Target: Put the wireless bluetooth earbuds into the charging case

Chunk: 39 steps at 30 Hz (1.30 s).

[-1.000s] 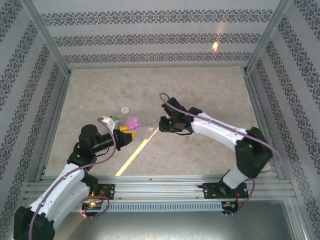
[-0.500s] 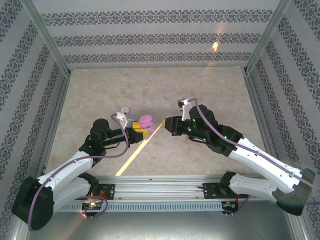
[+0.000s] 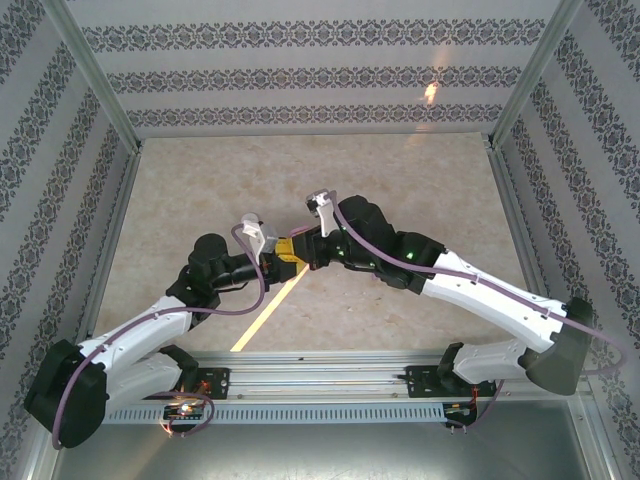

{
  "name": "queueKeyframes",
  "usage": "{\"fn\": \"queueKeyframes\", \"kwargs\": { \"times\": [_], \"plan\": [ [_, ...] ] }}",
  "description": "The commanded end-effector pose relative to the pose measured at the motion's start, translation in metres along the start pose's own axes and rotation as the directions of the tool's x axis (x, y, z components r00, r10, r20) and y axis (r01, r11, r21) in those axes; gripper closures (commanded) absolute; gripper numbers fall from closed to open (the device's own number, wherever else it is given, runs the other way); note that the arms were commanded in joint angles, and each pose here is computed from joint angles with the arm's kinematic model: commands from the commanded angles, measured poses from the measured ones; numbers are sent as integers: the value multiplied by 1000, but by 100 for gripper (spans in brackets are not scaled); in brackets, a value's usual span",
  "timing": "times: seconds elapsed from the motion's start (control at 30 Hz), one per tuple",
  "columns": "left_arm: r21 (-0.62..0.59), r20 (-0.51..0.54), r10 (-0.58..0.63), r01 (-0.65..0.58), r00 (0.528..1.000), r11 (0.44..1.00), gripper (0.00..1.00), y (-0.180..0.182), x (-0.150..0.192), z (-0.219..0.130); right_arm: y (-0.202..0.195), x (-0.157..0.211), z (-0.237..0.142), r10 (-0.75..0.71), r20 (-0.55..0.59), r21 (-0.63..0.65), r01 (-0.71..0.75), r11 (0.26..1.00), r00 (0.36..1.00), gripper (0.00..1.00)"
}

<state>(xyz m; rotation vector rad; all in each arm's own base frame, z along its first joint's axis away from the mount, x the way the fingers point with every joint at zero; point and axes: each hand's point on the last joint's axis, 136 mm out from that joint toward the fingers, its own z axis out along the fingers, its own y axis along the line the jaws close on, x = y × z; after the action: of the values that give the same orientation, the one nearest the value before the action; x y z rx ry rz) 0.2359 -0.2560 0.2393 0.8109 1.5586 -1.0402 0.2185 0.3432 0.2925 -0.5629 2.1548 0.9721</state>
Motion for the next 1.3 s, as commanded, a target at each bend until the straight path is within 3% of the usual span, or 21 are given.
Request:
{"fn": "queueKeyframes", "kwargs": {
  "times": [0.0,0.67,1.27],
  "plan": [
    [15,55,69,-70,996,997,95,-6,-23,4,-1,1,-6,-68,-12,28,68,997,998,87],
    [18,66,60,-61,996,998,96,-5,-29,7,-23,25,10,-92,-118,104,104,989,989,86],
    [28,72,48,-50,996,998,96,-9,-30,6,-29,9,14,-31,-51,113,37,993,998,85]
  ]
}}
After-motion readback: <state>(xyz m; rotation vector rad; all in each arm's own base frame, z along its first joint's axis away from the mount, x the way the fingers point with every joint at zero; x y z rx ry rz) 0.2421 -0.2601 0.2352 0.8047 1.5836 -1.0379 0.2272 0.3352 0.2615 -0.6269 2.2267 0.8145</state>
